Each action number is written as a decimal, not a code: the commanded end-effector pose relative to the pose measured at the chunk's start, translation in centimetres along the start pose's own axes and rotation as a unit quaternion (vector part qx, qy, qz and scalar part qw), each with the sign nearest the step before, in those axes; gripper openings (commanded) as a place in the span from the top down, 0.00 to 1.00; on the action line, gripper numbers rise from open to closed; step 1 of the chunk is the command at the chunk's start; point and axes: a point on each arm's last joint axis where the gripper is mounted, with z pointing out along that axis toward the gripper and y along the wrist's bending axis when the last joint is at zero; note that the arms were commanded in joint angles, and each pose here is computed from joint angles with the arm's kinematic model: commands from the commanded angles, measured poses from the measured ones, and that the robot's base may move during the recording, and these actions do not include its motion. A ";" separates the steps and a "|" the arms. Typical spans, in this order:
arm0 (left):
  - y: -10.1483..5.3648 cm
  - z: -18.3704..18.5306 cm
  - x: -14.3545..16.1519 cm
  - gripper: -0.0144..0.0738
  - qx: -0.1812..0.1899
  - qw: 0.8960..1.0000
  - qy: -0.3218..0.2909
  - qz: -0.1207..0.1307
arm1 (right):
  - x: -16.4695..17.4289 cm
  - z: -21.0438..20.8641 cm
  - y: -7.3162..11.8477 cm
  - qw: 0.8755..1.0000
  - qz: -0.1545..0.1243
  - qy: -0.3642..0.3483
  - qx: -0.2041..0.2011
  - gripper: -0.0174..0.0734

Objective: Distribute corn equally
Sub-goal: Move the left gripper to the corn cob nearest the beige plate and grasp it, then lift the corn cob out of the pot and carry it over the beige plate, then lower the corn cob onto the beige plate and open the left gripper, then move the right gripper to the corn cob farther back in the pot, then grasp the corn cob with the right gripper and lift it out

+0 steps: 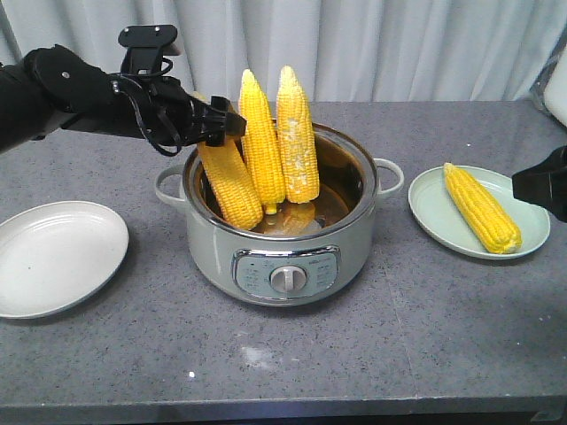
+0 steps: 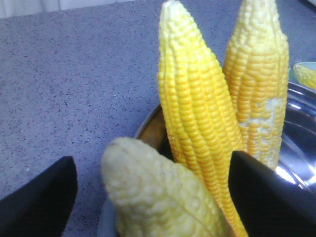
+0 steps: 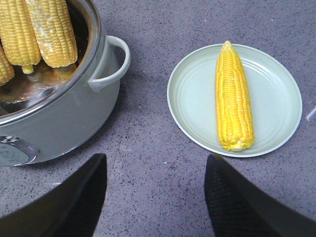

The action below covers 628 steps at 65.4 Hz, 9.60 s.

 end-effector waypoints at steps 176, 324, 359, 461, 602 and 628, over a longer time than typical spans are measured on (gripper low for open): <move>-0.4 -20.9 -2.0 0.59 -0.335 0.934 0.081 0.098 | -0.9 -1.1 0.1 0.999 -0.005 -0.044 0.004 0.35; 0.0 -19.0 -1.2 0.23 -0.149 0.986 0.000 0.071 | -0.9 -1.1 0.1 0.999 -0.005 -0.044 0.004 0.35; -3.9 -26.6 5.8 0.23 -0.128 0.984 -0.080 0.095 | -0.9 -1.1 0.1 0.999 -0.005 -0.044 0.004 0.35; -4.0 -26.8 5.9 0.23 -0.128 0.984 -0.081 0.096 | -13.7 12.2 3.7 0.949 -0.173 -0.111 -0.240 0.17; -4.0 -26.8 5.9 0.23 -0.128 0.984 -0.082 0.095 | -17.9 13.6 7.3 0.929 -0.139 -0.181 -0.290 0.58; -4.0 -26.8 5.9 0.23 -0.128 0.984 -0.082 0.095 | -16.7 5.5 8.1 0.933 -0.106 -0.124 -0.321 0.58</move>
